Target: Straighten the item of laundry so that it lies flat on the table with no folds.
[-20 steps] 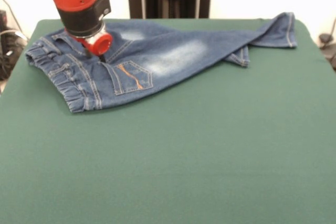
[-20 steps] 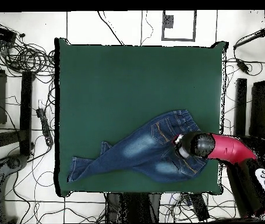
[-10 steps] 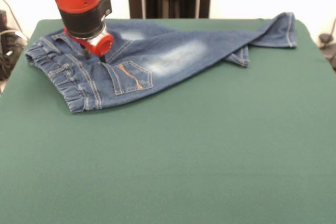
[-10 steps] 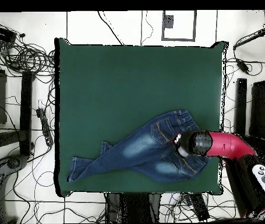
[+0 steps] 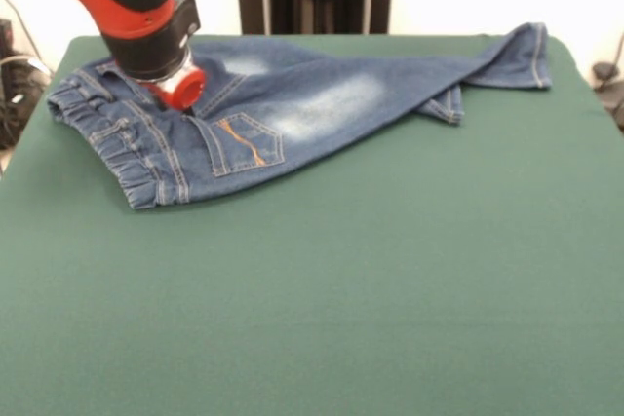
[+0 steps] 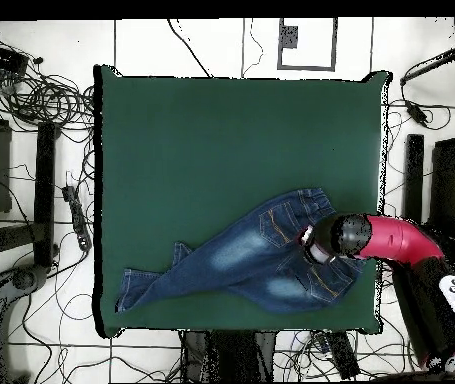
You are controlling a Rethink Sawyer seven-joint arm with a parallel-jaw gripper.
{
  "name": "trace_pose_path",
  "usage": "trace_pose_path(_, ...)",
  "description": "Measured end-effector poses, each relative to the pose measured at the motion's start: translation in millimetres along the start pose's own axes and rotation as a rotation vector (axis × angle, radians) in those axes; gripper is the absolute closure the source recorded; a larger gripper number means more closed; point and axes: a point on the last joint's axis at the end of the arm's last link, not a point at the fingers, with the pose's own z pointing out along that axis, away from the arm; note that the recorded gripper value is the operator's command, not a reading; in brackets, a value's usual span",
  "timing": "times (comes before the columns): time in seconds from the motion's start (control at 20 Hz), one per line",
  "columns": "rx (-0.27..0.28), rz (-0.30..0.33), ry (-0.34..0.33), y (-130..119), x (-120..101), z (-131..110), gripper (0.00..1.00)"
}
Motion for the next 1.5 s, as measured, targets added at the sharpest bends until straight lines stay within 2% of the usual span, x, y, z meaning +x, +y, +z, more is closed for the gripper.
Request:
trace_pose_path(0.3, 0.006, 0.001, 0.048, 0, -6, 0, 0.00)
trace_pose_path(0.5, 0.044, -0.035, 0.024, 6, -5, -1, 0.00)
trace_pose_path(0.75, 0.156, -0.156, -0.075, 21, 6, -3, 0.00)
trace_pose_path(0.8, 0.204, -0.209, -0.121, 27, 11, -3, 0.00)
trace_pose_path(1.1, 0.298, -0.314, -0.221, 37, 21, -2, 0.00)
trace_pose_path(1.15, 0.326, -0.347, -0.255, 40, 25, -1, 0.00)
trace_pose_path(1.3, 0.345, -0.376, -0.298, 40, 29, 0, 0.00)
trace_pose_path(1.5, 0.335, -0.384, -0.338, 38, 26, -1, 0.00)
